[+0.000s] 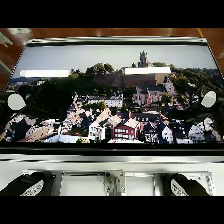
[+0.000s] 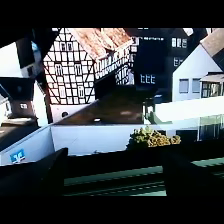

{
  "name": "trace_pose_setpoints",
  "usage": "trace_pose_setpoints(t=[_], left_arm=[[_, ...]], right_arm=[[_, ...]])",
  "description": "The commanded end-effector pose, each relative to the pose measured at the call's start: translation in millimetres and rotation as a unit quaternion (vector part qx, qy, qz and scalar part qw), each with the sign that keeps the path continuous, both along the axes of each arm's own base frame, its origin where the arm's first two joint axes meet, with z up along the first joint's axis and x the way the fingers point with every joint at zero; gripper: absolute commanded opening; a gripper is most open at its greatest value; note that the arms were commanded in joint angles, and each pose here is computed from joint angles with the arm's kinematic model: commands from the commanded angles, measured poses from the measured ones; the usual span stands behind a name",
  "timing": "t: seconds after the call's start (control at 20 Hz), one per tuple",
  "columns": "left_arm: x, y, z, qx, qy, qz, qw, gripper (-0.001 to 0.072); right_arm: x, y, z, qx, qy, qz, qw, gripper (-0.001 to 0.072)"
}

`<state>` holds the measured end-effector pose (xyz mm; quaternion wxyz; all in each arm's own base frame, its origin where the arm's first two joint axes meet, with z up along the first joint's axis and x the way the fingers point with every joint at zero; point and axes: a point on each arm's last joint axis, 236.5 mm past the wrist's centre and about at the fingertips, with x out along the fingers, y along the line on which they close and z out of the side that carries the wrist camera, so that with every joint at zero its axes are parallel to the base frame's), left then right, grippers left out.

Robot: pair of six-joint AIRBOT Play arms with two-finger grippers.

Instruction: Fold the shirts.

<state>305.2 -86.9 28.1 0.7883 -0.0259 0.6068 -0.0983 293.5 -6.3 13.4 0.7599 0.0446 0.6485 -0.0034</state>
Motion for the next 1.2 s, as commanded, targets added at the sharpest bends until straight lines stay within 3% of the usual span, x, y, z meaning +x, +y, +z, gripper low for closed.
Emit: trace_pose_setpoints(t=[0.0, 0.65, 1.0, 1.15], left_arm=[[0, 0, 0, 0.000, 0.000, 0.000, 1.000, 0.0717], [0, 0, 0, 0.000, 0.000, 0.000, 1.000, 0.0717], [23, -2, 7, -0.008, -0.049, 0.008, 0.999, 0.0717], [27, -3, 8, -0.009, -0.057, 0.009, 0.998, 0.0715]], right_arm=[[0, 0, 0, 0.000, 0.000, 0.000, 1.000, 0.0674], [0, 0, 0, 0.001, 0.000, -0.001, 1.000, 0.0674], [24, 7, 6, 0.017, -0.052, -0.008, 0.998, 0.0674], [15, 22, 5, 0.050, -0.032, -0.011, 0.998, 0.0674]])
